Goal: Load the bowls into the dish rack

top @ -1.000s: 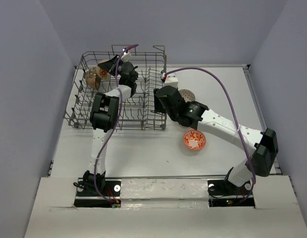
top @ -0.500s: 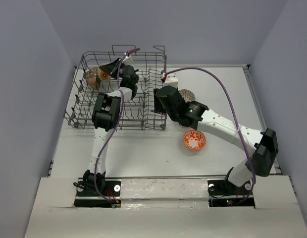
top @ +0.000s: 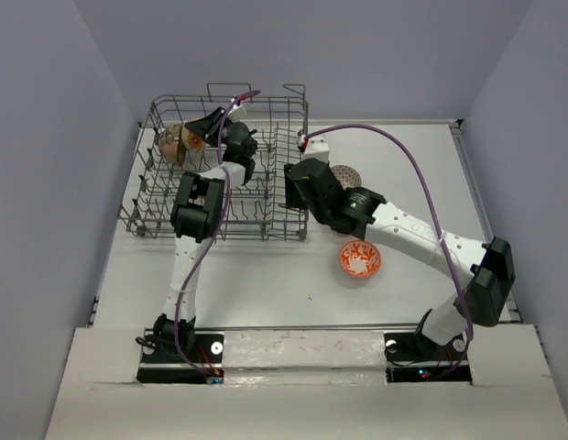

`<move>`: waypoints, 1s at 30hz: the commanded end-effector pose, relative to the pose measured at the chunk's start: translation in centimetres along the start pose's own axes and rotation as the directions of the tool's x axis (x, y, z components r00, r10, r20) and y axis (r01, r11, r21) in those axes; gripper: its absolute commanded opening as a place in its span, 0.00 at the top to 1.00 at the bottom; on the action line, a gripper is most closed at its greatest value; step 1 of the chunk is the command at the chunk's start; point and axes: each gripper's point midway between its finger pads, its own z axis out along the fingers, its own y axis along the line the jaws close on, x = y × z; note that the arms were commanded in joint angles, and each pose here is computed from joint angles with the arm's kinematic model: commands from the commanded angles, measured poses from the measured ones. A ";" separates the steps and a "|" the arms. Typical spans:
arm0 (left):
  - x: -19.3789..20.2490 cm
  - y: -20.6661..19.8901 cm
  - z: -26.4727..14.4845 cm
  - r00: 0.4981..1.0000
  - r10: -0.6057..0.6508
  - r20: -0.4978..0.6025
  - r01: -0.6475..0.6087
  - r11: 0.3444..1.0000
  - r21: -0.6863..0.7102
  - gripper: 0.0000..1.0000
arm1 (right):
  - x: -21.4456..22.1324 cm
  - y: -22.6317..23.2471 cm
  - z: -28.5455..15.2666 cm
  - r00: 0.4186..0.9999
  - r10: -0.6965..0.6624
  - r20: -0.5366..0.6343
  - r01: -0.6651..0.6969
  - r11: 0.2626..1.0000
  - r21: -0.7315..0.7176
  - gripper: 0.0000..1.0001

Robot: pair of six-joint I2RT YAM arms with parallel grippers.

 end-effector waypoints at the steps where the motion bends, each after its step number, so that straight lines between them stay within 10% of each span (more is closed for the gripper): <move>1: 0.6 0.4 0.5 0.995 -0.093 -0.016 0.093 0.995 -0.036 0.62 | -2.2 0.4 -0.4 0.998 0.033 0.058 -0.032 0.999 -0.022 0.43; 9: 0.4 0.3 0.0 0.996 -0.087 -0.007 0.087 0.996 -0.031 0.31 | -2.4 0.2 -0.5 0.998 0.032 0.063 -0.031 0.999 -0.019 0.43; 30: -0.5 1.9 -0.4 0.998 -0.064 0.024 0.063 0.998 0.002 0.01 | -2.4 0.1 -0.6 0.997 0.030 0.065 -0.029 0.999 -0.017 0.42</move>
